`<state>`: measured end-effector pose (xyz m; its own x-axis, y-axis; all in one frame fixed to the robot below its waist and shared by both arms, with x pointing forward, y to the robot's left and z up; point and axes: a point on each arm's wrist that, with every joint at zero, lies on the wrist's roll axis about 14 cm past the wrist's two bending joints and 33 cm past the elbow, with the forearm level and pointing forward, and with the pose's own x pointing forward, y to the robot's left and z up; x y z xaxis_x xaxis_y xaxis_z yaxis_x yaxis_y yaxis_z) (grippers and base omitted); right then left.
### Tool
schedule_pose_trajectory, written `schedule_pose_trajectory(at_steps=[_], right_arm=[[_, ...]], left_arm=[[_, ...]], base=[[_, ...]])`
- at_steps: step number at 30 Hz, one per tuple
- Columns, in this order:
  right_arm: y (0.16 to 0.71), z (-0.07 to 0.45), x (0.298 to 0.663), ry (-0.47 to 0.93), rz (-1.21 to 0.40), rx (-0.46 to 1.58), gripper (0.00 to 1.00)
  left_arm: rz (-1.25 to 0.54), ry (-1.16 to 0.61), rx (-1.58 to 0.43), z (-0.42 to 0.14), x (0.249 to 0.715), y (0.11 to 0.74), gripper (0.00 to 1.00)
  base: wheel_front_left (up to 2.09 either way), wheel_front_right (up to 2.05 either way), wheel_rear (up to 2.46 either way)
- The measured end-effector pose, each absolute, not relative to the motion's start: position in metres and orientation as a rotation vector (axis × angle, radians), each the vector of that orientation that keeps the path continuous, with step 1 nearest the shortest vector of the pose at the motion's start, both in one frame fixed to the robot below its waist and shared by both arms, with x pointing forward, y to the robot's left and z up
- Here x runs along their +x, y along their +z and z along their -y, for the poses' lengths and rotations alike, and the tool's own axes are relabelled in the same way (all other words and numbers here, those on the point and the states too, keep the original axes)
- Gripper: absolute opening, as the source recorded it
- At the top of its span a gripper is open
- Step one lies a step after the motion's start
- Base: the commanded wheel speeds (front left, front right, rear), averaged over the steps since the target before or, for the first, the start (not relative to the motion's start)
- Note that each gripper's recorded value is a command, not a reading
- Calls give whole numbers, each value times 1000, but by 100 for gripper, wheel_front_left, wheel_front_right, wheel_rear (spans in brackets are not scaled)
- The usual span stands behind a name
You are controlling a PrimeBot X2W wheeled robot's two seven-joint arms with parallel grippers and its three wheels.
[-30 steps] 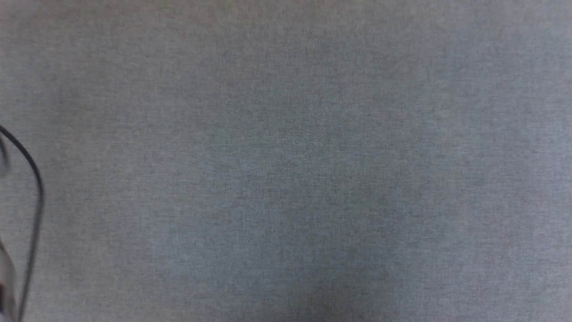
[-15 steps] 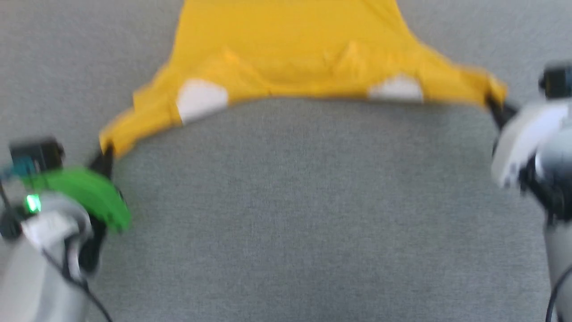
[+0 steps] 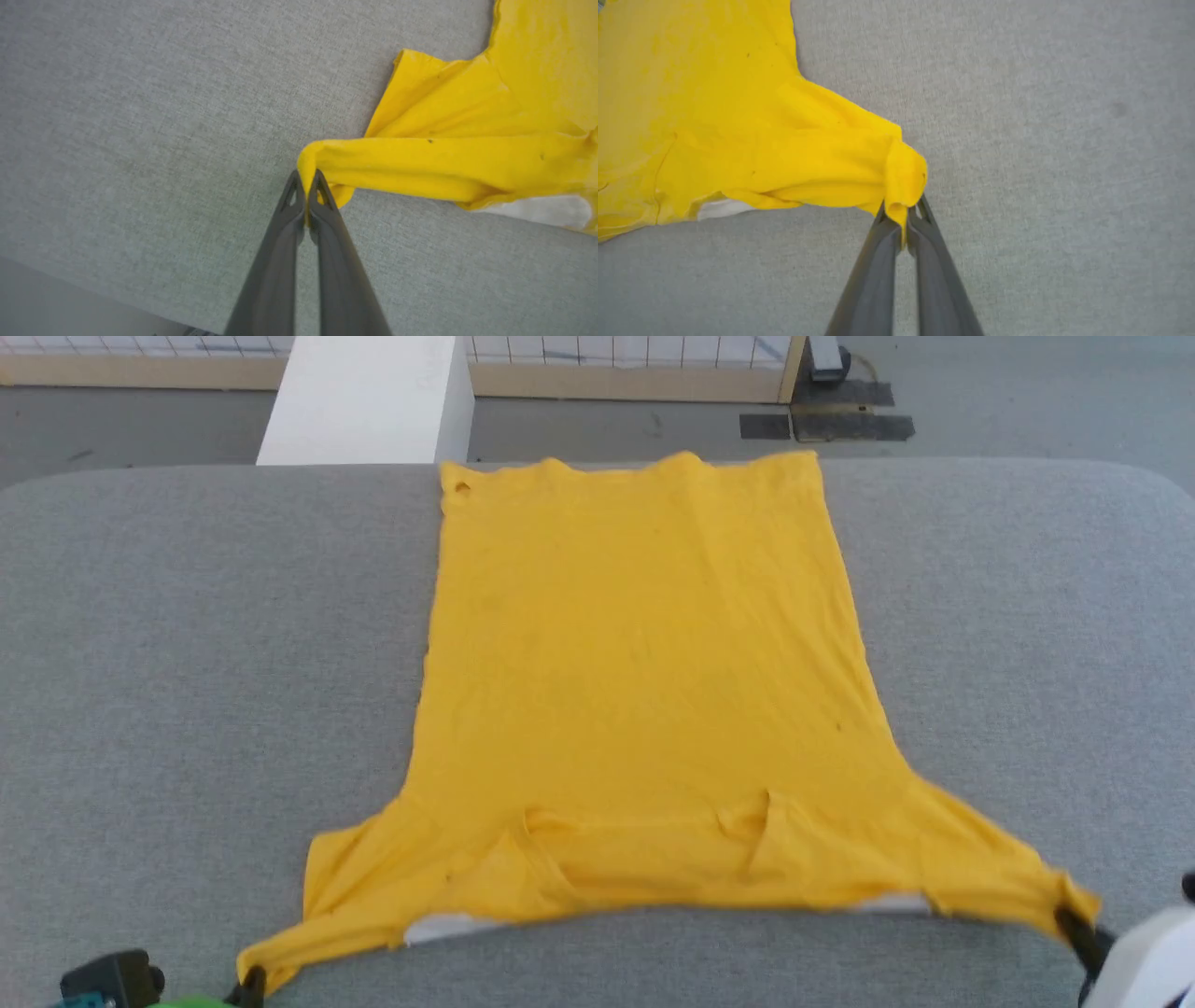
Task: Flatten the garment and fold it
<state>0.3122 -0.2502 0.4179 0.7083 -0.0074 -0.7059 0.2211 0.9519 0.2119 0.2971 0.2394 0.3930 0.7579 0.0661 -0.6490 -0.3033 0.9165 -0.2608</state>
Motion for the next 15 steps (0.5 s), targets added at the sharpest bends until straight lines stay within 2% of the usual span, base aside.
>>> schedule_pose_trajectory(at_steps=[6, 11, 12, 13, 14, 15], right_arm=[[368, 238, 269, -132, -945, 391, 0], [355, 229, 264, -113, -959, 410, 0], [354, 228, 265, -109, -957, 410, 20], [353, 227, 266, -105, -956, 405, 51], [353, 226, 266, -102, -954, 400, 100], [354, 226, 268, -100, -949, 397, 100]], left_arm=[[-695, 238, -392, -239, 278, 388, 0], [-664, 247, -418, -236, 275, 390, 0], [-655, 244, -423, -235, 275, 390, 0], [-649, 242, -427, -235, 275, 391, 0], [-644, 241, -429, -234, 275, 391, 0], [-638, 240, -430, -234, 275, 391, 0]], base=[[0, 0, 0], [0, 0, 0], [0, 0, 0], [0, 0, 0], [0, 0, 0], [0, 0, 0]])
